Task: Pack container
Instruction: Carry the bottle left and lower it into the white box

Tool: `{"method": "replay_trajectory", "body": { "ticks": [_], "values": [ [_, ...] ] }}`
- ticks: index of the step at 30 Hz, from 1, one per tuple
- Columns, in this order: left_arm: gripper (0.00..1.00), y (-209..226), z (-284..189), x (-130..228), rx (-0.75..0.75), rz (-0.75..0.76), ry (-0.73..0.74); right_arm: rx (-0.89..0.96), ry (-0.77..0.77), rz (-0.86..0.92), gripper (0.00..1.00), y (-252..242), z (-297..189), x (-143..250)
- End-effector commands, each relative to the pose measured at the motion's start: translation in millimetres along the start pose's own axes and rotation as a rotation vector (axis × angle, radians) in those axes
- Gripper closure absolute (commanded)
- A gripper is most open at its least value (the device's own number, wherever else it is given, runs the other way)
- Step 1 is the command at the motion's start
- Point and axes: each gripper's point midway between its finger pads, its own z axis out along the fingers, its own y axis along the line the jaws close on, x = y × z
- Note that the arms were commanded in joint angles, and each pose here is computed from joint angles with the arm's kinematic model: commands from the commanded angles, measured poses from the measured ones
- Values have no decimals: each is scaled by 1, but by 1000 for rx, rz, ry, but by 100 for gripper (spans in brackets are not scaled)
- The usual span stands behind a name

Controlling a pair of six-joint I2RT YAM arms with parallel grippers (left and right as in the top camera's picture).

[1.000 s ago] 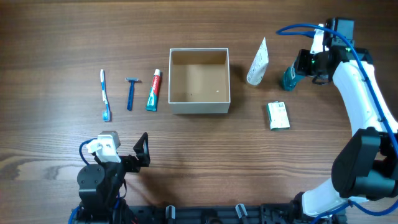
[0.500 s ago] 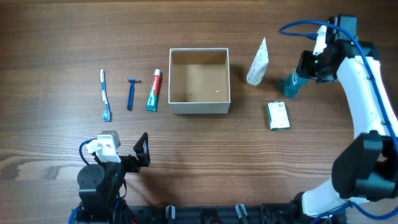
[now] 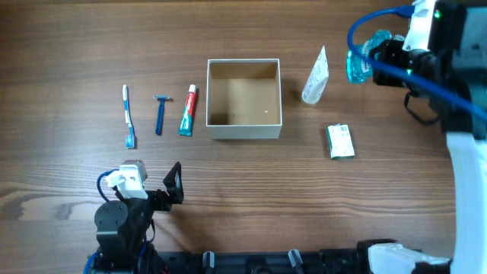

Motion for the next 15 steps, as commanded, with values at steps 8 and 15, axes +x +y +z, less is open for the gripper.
{"method": "replay_trajectory", "body": {
  "ticks": [8,15],
  "values": [
    [0,-6,3,11,44,9,34,-208,-75,-90,96,85,-48,3],
    [0,-6,3,11,44,9,34,-171,53,-84,96,132,18,20]
  ]
}}
